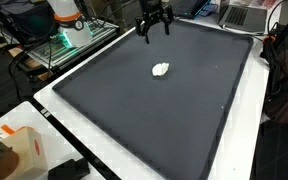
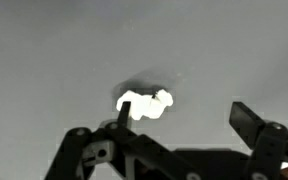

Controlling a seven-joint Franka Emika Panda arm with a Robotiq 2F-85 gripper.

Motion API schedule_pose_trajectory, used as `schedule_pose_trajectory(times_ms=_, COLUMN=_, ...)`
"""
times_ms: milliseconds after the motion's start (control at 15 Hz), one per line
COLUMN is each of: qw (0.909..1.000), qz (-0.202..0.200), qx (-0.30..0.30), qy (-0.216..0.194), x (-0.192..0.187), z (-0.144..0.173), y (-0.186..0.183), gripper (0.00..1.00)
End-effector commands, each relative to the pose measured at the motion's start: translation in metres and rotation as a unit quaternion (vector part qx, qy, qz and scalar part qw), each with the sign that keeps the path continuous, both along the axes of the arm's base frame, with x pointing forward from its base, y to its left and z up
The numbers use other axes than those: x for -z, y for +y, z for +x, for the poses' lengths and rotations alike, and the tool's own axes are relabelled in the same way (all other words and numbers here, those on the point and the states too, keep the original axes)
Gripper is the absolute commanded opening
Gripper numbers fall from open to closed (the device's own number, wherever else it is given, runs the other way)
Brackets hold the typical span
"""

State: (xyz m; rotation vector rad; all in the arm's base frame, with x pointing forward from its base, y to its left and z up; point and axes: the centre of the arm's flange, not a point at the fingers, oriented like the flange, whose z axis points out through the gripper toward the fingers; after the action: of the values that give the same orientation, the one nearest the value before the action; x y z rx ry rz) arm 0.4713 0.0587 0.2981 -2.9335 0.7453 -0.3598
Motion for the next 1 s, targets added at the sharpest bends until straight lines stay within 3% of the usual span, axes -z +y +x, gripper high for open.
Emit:
schedule_pose_trajectory(times_ms=0, qw=0.9972, qz=-0.038, qx=0.023, qy=-0.060, x=0.000, z=0.009, y=-0.001, gripper=1.00)
schedule_pose_trajectory(times_ms=200, qw=0.9915, qz=-0.078, qx=0.037, qy=-0.098, x=-0.008, z=0.007, y=-0.002, gripper=1.00)
schedule_pose_trajectory(times_ms=400, qw=0.9932, qz=-0.089, qx=0.016, qy=-0.073, x=-0.023, z=-0.019, y=0.018, gripper=1.00)
schedule_pose_trajectory(times_ms=600, qw=0.9904, qz=-0.110, qx=-0.020, qy=-0.081, x=-0.035, z=-0.044, y=0.039, gripper=1.00)
schedule_pose_trajectory(times_ms=667, qw=0.9927, qz=-0.093, qx=-0.009, qy=-0.076, x=-0.029, z=-0.015, y=0.030, gripper=1.00)
schedule_pose_trajectory(times_ms=933, qw=0.9923, qz=-0.094, qx=-0.012, qy=-0.080, x=-0.033, z=-0.017, y=0.035, gripper=1.00)
